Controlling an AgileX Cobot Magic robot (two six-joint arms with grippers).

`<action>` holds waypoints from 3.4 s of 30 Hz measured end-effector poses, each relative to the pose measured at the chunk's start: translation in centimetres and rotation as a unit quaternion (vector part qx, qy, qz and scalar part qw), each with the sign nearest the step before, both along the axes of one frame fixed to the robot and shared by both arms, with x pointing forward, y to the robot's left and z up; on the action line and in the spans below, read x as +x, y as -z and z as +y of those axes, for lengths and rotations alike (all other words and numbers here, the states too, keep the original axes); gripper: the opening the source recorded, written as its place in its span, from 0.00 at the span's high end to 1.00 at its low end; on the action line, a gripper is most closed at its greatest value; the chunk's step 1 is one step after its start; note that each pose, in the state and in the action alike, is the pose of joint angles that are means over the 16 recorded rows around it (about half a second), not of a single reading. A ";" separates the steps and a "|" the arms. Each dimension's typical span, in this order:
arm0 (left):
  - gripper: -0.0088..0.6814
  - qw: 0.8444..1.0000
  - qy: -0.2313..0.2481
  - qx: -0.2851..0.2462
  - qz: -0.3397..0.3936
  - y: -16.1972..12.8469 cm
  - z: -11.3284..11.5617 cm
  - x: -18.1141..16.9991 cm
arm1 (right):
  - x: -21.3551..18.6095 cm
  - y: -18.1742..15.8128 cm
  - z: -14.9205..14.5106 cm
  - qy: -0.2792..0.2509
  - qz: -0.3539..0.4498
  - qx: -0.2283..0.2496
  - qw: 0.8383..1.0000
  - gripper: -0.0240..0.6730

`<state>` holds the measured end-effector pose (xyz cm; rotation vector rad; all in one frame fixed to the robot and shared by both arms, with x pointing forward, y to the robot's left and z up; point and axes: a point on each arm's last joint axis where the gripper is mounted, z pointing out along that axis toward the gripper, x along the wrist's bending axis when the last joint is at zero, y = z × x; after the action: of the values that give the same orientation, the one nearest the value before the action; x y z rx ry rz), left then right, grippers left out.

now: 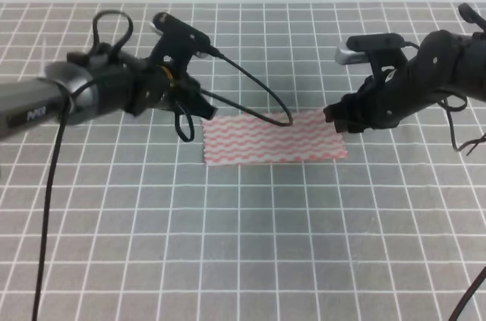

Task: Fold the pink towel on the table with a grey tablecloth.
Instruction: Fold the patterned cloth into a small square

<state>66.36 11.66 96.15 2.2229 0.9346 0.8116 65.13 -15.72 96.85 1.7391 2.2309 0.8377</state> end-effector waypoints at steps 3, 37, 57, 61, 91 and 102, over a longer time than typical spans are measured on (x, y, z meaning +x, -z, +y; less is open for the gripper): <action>0.84 0.999 -0.021 -0.006 0.038 -0.4 -0.1 -0.2 | -0.2 0.1 -0.1 0.000 0.020 0.005 1.000 0.60; 0.99 0.980 0.037 -0.036 0.192 3.0 -2.4 -1.6 | 0.3 1.4 -0.8 0.018 0.079 0.035 0.996 0.59; 0.99 0.980 0.037 -0.036 0.191 2.9 -2.4 -1.6 | 1.0 3.0 -0.3 0.012 0.089 0.046 0.995 0.62; 0.99 0.980 0.037 -0.036 0.191 2.9 -2.4 -1.6 | 1.1 3.0 -0.3 0.012 0.089 0.046 0.995 0.67; 0.99 0.980 0.040 -0.034 0.190 2.9 -2.4 -1.6 | 2.3 -1.2 0.6 -0.055 0.085 0.045 0.994 0.95; 0.99 0.980 0.042 -0.032 0.190 3.0 -2.4 -1.6 | 2.2 -0.6 0.1 -0.057 0.099 0.010 0.993 0.72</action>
<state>64.75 9.25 93.10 2.3876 1.0139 0.3162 67.35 -15.61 97.43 1.7881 2.4784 0.7413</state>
